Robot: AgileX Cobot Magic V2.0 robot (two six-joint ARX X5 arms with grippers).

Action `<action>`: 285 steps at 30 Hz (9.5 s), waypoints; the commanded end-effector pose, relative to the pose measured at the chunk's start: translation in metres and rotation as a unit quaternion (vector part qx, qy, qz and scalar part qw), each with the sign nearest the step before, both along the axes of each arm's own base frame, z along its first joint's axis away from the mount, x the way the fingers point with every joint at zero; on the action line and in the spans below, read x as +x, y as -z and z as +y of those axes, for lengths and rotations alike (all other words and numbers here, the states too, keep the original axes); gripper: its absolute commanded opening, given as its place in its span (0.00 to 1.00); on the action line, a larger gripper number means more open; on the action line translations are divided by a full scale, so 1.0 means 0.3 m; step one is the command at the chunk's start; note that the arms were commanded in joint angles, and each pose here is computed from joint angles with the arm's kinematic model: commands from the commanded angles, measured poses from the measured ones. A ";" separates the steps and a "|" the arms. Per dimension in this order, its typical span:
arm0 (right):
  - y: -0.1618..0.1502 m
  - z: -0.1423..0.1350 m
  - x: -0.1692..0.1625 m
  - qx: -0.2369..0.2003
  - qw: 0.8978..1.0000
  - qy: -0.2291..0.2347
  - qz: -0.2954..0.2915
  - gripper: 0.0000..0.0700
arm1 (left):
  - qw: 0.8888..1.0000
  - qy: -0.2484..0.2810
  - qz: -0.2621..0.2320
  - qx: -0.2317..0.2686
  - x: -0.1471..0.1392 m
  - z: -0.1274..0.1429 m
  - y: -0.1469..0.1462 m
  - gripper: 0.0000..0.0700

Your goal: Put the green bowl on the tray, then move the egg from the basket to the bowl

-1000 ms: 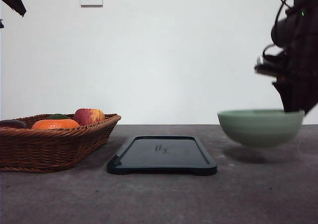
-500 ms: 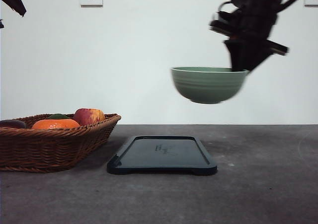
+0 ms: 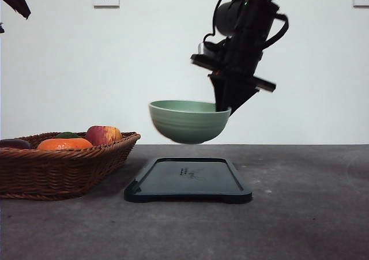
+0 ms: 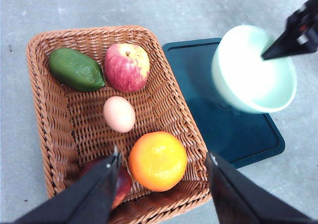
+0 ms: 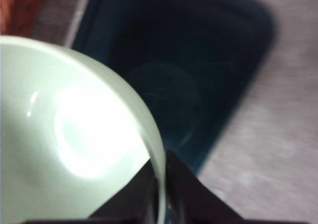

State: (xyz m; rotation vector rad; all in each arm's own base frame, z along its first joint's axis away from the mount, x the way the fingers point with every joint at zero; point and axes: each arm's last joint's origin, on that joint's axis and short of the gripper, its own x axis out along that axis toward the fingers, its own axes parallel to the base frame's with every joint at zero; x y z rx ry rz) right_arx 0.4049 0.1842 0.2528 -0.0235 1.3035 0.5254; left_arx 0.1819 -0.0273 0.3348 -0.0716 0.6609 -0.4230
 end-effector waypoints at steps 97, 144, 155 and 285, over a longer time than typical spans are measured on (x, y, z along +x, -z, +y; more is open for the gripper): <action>-0.077 -0.323 -0.781 0.093 0.937 -0.001 -0.336 0.38 | 0.975 -0.067 0.204 0.057 0.510 -0.166 0.130 0.57; -0.077 -0.324 -0.781 0.092 0.938 0.000 -0.335 0.38 | 0.951 -0.086 0.268 0.127 0.671 -0.243 0.455 0.33; -0.077 -0.324 -0.781 0.092 0.938 0.000 -0.335 0.38 | 0.948 -0.084 0.277 0.131 0.664 -0.243 0.454 0.32; -0.059 -0.328 -0.792 0.080 0.948 -0.003 -0.307 0.38 | 0.990 0.086 0.081 0.077 0.564 -0.755 0.311 0.57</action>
